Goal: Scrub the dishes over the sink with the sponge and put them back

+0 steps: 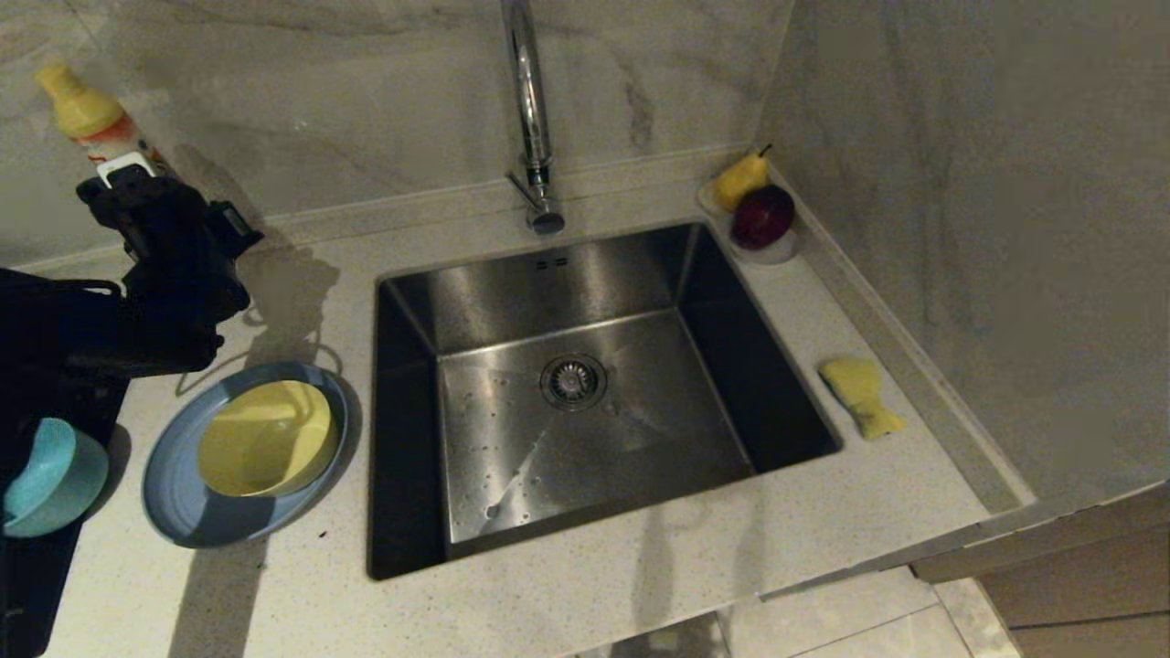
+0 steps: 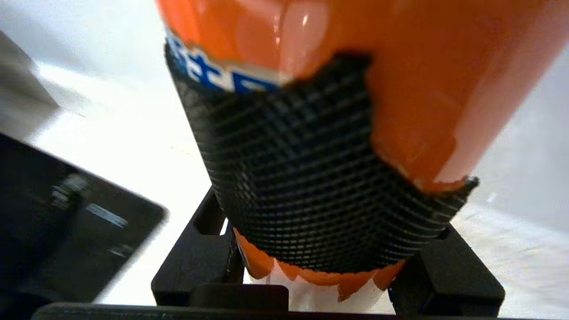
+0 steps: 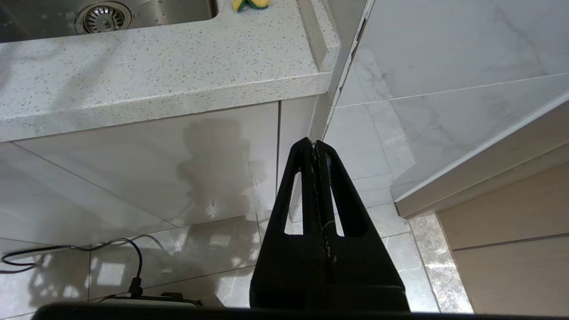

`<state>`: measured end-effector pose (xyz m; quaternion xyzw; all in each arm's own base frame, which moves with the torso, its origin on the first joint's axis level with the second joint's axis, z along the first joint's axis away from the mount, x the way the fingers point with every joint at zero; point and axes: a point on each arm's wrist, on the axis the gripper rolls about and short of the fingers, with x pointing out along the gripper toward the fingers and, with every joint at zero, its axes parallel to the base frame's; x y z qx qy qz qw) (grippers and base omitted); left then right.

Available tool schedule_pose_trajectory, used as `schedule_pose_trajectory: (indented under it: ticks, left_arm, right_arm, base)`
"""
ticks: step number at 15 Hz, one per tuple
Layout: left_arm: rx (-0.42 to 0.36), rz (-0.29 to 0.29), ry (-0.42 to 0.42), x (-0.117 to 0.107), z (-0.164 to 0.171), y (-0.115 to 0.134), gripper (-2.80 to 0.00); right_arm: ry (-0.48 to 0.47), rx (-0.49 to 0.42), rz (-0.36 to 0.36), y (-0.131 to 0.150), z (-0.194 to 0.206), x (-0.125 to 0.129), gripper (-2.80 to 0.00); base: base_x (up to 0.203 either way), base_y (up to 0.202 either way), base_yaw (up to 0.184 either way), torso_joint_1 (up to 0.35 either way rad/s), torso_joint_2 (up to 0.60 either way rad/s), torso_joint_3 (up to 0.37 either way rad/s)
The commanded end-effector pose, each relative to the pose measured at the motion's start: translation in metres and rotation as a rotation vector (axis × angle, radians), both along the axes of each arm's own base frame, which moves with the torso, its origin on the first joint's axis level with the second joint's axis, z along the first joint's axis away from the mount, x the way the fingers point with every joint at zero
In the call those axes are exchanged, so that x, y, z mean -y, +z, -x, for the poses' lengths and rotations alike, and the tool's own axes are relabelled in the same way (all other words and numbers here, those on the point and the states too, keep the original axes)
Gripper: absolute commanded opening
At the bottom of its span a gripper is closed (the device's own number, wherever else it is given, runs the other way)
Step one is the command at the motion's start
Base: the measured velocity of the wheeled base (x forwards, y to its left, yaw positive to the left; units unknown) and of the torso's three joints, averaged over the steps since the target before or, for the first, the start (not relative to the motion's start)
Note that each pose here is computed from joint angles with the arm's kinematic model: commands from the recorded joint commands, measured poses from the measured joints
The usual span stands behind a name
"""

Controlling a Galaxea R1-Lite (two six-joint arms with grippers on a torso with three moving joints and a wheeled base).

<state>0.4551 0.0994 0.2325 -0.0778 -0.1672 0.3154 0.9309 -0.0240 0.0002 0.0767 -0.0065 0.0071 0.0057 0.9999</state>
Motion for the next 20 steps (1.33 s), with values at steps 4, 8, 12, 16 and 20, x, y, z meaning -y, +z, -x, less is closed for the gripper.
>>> schedule_pose_trajectory:
  ticks: [4,8,12,16,20]
  left_arm:
    - [0.106,-0.023,-0.018,0.024,0.091,0.082,-2.8]
    - [0.108,-0.043,-0.145,0.067,0.169,0.127,-2.8]
    - [-0.038,-0.11,-0.386,0.122,0.244,0.151,-2.8]
    - [-0.117,-0.268,-0.496,0.141,0.288,0.154,-2.8]
    - [-0.147,-0.435,-0.578,0.151,0.309,0.151,-2.8]
  right_arm:
    - [0.001,0.002,0.001,0.0,0.0,0.0,-2.8]
    - [0.001,0.002,0.001,0.0,0.0,0.0,-2.8]
    - [0.001,0.002,0.001,0.0,0.0,0.0,-2.8]
    - [0.001,0.002,0.001,0.0,0.0,0.0,-2.8]
    - [0.001,0.002,0.001,0.0,0.0,0.0,-2.8]
  base:
    - [0.0,0.0,0.0,0.0,0.0,0.0]
    - [0.0,0.0,0.0,0.0,0.0,0.0]
    - [0.0,0.0,0.0,0.0,0.0,0.0]
    - [0.0,0.0,0.0,0.0,0.0,0.0]
    - [0.0,0.0,0.0,0.0,0.0,0.0]
